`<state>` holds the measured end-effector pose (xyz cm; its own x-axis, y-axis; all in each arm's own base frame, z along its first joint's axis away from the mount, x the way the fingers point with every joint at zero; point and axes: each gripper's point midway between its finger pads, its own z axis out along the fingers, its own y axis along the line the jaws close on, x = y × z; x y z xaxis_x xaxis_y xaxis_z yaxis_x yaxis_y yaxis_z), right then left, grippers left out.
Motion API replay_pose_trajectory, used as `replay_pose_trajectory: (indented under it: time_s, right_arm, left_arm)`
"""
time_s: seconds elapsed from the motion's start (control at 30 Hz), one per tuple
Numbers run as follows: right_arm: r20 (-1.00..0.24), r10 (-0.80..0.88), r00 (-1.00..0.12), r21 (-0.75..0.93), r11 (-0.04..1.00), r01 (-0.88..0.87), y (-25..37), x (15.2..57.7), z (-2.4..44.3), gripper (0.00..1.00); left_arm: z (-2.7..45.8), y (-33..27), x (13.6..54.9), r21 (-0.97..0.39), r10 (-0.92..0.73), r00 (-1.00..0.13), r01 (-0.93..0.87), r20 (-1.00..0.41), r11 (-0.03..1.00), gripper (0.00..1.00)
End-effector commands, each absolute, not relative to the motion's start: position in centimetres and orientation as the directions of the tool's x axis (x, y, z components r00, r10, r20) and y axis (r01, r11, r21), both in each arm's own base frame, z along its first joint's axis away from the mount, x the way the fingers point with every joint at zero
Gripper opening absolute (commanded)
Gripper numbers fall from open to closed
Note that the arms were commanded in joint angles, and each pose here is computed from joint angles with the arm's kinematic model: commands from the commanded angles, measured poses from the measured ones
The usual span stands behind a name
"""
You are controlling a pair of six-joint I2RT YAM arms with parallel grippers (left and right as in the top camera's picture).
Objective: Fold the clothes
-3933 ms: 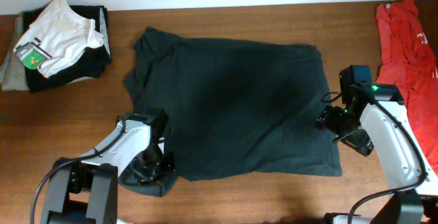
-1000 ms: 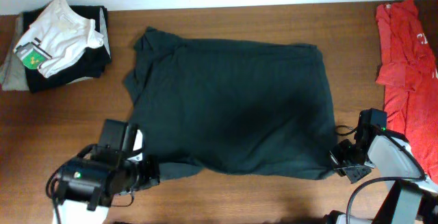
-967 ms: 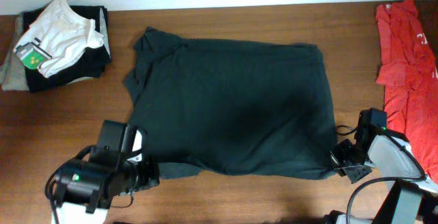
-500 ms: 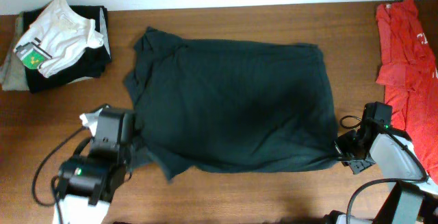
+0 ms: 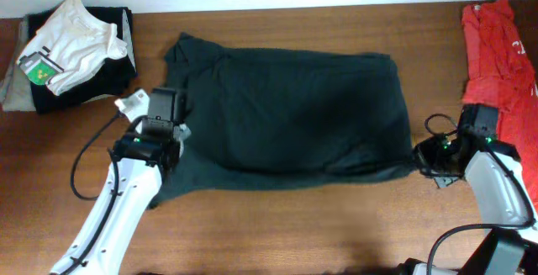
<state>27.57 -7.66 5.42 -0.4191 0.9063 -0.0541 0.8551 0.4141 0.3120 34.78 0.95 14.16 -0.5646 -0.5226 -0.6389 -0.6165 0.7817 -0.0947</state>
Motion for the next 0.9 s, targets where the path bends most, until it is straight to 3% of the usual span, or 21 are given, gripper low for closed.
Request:
replay_pose_trajectory:
  time_s: [0.0,0.2,0.27,0.37,0.5,0.63,0.77,0.87]
  right_arm:
    - [-0.074,0.907,-0.414,0.360,0.411,0.837,-7.9,29.1,6.1,0.08]
    - [-0.143,0.887,-0.439,0.368,0.460,0.808,-7.1,31.3,5.8,0.04]
    - [-0.192,0.868,-0.457,0.341,0.496,0.799,-6.7,31.7,5.9,0.04]
    - [-0.254,0.873,-0.417,0.276,0.479,0.834,-7.1,31.6,5.7,0.04]
    - [-0.285,0.857,-0.429,0.224,0.494,0.840,-7.1,31.6,4.9,0.04]
    - [-0.283,0.853,-0.438,0.215,0.501,0.838,-7.3,32.7,2.9,0.04]
    - [-0.313,0.851,-0.421,0.263,0.504,0.823,-7.5,34.5,2.7,0.04]
    - [-0.354,0.844,-0.404,0.256,0.503,0.826,-8.3,34.9,3.0,0.04]
  left_arm:
    - [15.0,1.8,36.6,-0.145,-0.545,-0.488,-0.640,-0.682,0.755,0.01]
    - [13.0,1.2,40.4,-0.192,-0.552,-0.445,-0.629,-0.705,0.753,0.01]
    - [13.0,0.8,42.8,-0.255,-0.562,-0.382,-0.612,-0.734,0.749,0.01]
    - [13.1,0.5,44.7,-0.293,-0.557,-0.340,-0.586,-0.757,0.756,0.01]
    - [11.8,0.3,46.7,-0.275,-0.511,-0.339,-0.549,-0.790,0.789,0.01]
    - [10.4,0.6,47.7,-0.146,-0.380,-0.397,-0.506,-0.836,0.850,0.01]
    - [7.7,0.9,47.8,-0.105,-0.368,-0.440,-0.515,-0.819,0.851,0.01]
    - [7.3,2.6,48.5,-0.110,-0.374,-0.388,-0.557,-0.842,0.823,0.01]
